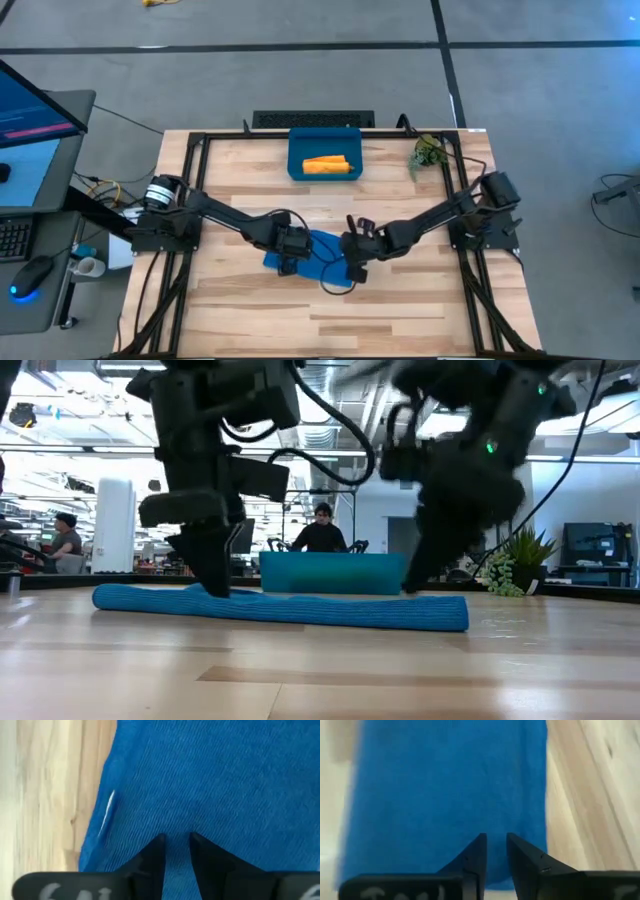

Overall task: Roll microfiber towels into tight, uniform cylinder then place into a basket
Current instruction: Fold the blue microfiber towel

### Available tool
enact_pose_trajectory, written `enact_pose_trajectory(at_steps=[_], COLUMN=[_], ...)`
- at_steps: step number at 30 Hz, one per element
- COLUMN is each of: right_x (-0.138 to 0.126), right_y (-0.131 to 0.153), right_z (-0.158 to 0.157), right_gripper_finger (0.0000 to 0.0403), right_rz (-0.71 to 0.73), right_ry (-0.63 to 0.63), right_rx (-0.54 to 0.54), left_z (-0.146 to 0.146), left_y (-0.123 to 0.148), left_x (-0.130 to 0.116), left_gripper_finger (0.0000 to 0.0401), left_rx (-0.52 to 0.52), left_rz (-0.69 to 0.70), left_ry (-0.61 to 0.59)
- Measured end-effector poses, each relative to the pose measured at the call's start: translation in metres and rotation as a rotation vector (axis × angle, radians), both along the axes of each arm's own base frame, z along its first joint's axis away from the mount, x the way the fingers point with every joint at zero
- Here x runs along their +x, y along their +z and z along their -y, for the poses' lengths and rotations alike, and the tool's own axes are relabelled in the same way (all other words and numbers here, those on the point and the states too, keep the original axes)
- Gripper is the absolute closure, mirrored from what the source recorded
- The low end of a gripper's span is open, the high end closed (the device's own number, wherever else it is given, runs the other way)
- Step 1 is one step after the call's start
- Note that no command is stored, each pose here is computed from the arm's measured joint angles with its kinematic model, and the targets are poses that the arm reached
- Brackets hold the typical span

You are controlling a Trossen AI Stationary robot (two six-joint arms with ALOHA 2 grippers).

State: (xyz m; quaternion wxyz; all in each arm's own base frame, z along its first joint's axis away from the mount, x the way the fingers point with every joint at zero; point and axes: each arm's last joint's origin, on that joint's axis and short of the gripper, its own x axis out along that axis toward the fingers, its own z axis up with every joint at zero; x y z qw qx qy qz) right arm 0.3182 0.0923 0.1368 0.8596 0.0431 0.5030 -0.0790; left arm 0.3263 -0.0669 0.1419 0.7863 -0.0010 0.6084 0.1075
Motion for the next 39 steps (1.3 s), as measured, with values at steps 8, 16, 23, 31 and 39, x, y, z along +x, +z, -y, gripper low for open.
enact_pose_trajectory(at_steps=[8, 16, 23, 31, 39], right_x=[0.0, -0.004, 0.005, 0.002, -0.008], right_y=[-0.018, -0.017, -0.003, 0.002, 0.001], right_z=[0.015, 0.003, -0.019, -0.009, 0.003], right_gripper_finger=[0.0318, 0.0328, 0.0329, 0.0329, 0.0329], right_rz=[-0.1, -0.128, -0.114, -0.145, -0.241], right_ry=[-0.172, -0.245, -0.204, -0.294, -0.326], right_rx=[0.022, 0.097, 0.16, 0.021, -0.101], left_z=[0.0, -0.022, -0.055, -0.052, -0.017], left_y=[-0.006, -0.006, -0.004, -0.003, -0.003], left_x=[0.004, 0.008, 0.017, 0.021, 0.022], left_gripper_finger=[0.0321, 0.0321, 0.0321, 0.0321, 0.0321], left_rx=[0.038, 0.215, 0.283, 0.224, 0.15], left_rz=[0.001, -0.007, 0.004, 0.065, 0.144], left_ry=[-0.02, -0.062, -0.108, -0.077, -0.042])
